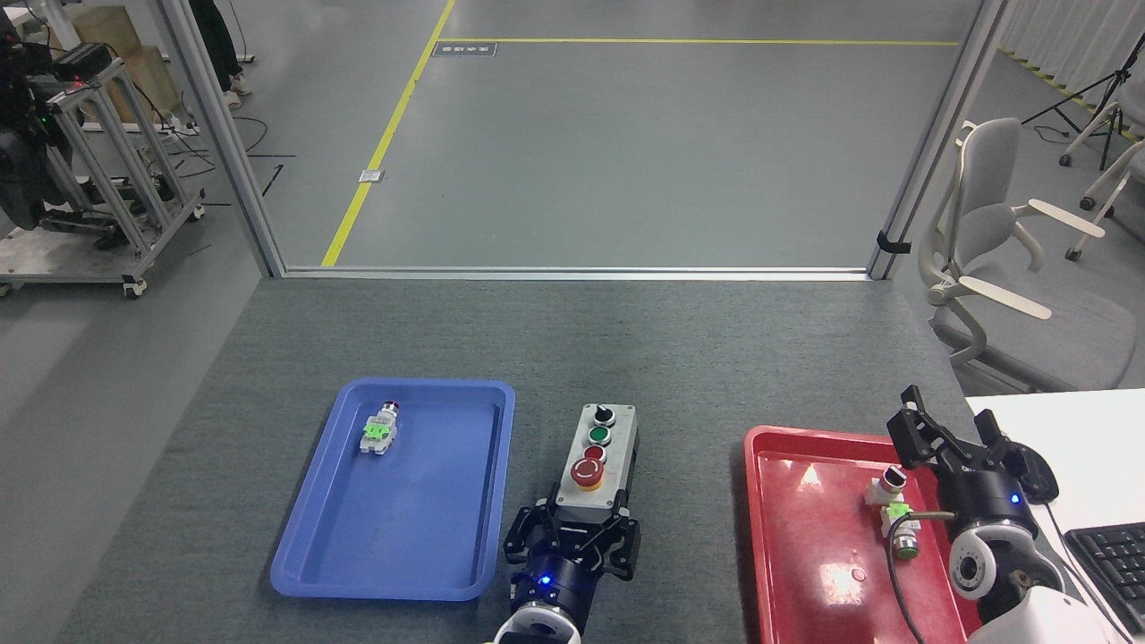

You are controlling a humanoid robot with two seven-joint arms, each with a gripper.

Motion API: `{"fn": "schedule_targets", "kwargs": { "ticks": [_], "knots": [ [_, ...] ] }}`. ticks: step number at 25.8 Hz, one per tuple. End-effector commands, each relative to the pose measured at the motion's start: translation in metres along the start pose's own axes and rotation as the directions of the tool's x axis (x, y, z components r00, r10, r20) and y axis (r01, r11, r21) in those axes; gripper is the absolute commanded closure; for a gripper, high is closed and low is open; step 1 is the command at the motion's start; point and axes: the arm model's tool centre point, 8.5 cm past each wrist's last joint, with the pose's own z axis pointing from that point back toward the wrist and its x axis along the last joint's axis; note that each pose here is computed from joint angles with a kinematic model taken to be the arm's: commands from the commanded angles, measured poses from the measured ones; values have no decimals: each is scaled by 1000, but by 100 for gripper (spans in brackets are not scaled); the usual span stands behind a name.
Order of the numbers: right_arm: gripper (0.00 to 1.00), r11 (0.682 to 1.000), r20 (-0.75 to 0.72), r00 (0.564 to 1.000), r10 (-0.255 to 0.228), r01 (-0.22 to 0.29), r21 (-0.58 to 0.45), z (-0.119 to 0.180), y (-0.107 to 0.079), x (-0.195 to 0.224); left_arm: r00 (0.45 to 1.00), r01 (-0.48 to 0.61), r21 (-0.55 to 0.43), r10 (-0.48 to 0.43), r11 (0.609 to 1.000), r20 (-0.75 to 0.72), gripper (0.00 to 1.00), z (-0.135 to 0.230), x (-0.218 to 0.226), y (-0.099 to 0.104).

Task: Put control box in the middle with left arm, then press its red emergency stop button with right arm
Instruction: 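Carry the control box out of the blue tray to the table middle, then lower the control box onto the table and open the left gripper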

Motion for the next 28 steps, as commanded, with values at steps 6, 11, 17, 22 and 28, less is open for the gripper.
{"fn": "schedule_targets", "kwargs": {
  "ticks": [6, 11, 17, 22, 28],
  "knots": [
    [0, 1000, 0, 1000, 11, -11, 7, 2, 3, -1, 981, 108, 40, -100, 993, -164, 100, 10, 0, -4],
    [0, 1000, -5, 1000, 11, -11, 8, 2, 4, -1, 979, 124, 36, -117, 992, -165, 100, 14, 4, -9],
    [0, 1000, -6, 1000, 9, -9, 10, 2, 5, -1, 979, 145, 22, -140, 989, -149, 100, 16, 5, -18],
    [0, 1000, -6, 1000, 9, -9, 8, 2, 5, -1, 983, 150, 32, -145, 988, -114, 100, 24, 15, -28],
    [1, 1000, -6, 1000, 7, -7, 10, 3, 6, -1, 981, 148, 31, -143, 989, -133, 100, 27, 11, -34]
  ]
}}
